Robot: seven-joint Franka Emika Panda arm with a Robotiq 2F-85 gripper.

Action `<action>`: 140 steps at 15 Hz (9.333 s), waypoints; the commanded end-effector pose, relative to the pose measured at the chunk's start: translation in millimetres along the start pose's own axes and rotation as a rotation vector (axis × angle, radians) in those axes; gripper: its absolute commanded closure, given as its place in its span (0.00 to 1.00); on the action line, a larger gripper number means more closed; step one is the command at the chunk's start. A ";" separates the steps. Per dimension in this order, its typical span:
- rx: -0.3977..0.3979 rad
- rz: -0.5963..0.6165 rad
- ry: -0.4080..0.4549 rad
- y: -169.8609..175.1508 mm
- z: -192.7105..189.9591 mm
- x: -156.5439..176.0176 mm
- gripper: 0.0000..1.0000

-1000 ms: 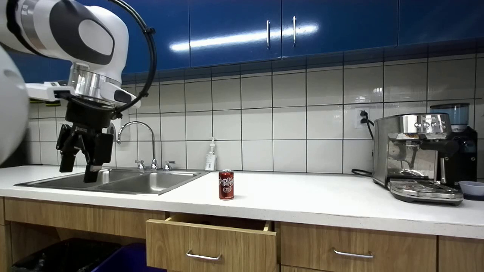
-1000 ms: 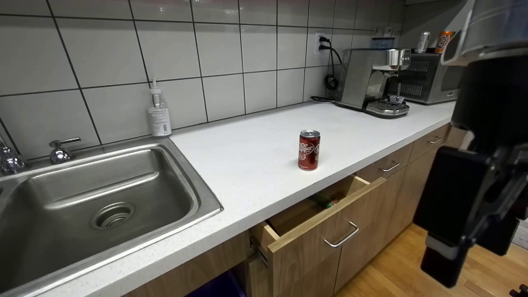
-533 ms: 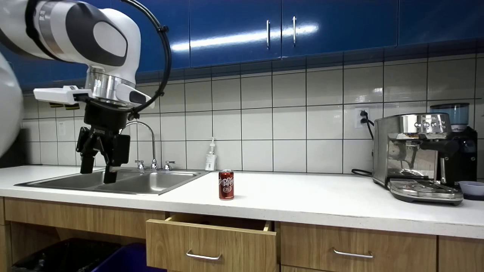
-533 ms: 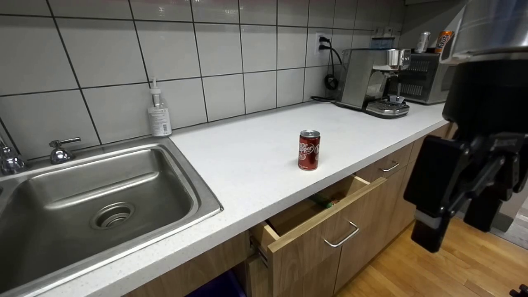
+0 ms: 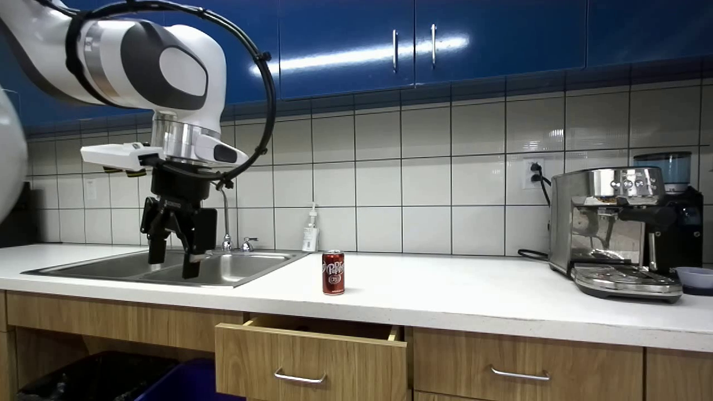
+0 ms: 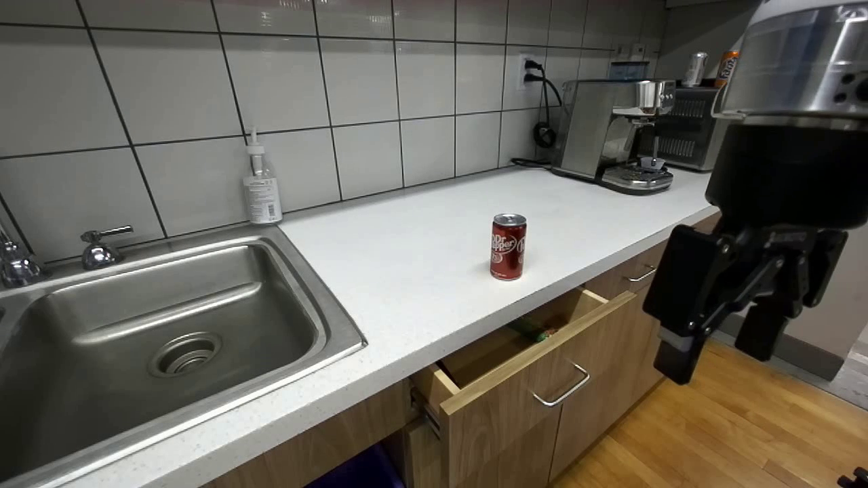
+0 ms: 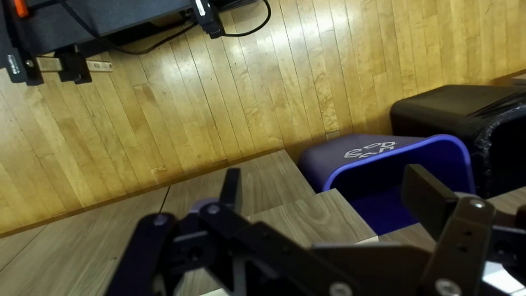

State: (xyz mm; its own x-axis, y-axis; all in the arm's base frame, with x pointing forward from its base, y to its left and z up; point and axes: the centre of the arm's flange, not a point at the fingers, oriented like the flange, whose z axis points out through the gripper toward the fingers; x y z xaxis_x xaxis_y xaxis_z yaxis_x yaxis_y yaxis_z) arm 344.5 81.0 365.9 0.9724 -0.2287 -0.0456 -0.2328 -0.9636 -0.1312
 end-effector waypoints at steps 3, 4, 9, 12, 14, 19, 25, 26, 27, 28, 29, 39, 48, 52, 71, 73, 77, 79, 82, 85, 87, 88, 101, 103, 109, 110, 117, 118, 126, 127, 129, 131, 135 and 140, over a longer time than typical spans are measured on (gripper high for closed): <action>-0.051 -0.056 0.039 15.7 10.8 15.2 0.00; -0.062 -0.065 0.042 17.6 12.1 18.3 0.00; -0.086 -0.097 0.053 31.8 18.7 37.3 0.00; -0.098 -0.129 0.065 40.8 20.8 51.8 0.00; -0.111 -0.154 0.071 45.4 23.1 61.0 0.00; -0.136 -0.211 0.071 53.2 31.3 82.7 0.00; -0.138 -0.245 0.081 67.9 30.5 108.8 0.00; -0.137 -0.249 0.081 71.2 30.1 114.1 0.00; -0.137 -0.252 0.080 74.6 30.1 117.9 0.00; -0.137 -0.256 0.080 77.4 31.7 124.5 0.00; -0.136 -0.259 0.079 79.9 31.7 128.3 0.00; -0.127 -0.237 0.064 78.4 36.0 117.9 0.00; -0.127 -0.237 0.064 78.3 36.0 117.9 0.00; -0.137 -0.244 0.066 75.3 41.7 119.1 0.00; -0.173 -0.242 0.120 99.9 91.0 178.4 0.00; -0.175 -0.236 0.125 103.5 92.1 184.8 0.00; -0.186 -0.235 0.133 107.7 97.2 198.7 0.00; -0.194 -0.235 0.141 107.7 101.8 205.4 0.00; -0.203 -0.246 0.158 107.4 109.5 214.2 0.00; -0.199 -0.247 0.171 108.5 117.8 221.3 0.00; -0.197 -0.247 0.179 109.6 123.1 225.1 0.00; -0.200 -0.247 0.183 110.5 126.4 227.3 0.00; -0.206 -0.248 0.184 118.1 155.9 248.6 0.00; -0.203 -0.246 0.180 118.6 158.4 248.6 0.00; -0.187 -0.243 0.146 120.6 163.3 244.2 0.00; -0.184 -0.241 0.140 121.5 163.6 243.3 0.00; -0.161 -0.233 0.123 124.1 163.8 234.6 0.00; -0.157 -0.232 0.121 124.2 163.7 232.8 0.00; -0.150 -0.225 0.110 124.3 162.6 220.5 0.00; -0.151 -0.226 0.109 124.0 162.3 218.3 0.00; -0.152 -0.228 0.104 124.5 162.0 215.5 0.00; -0.151 -0.227 0.099 126.0 161.8 212.2 0.00; -0.146 -0.224 0.091 128.2 159.6 205.1 0.00; -0.138 -0.221 0.087 129.2 159.4 195.0 0.00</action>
State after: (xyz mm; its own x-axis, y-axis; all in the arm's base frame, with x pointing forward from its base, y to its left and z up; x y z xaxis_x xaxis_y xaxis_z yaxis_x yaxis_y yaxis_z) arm 526.2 -66.1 175.0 0.9958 -0.0188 0.0898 -0.0220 -0.9991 0.0355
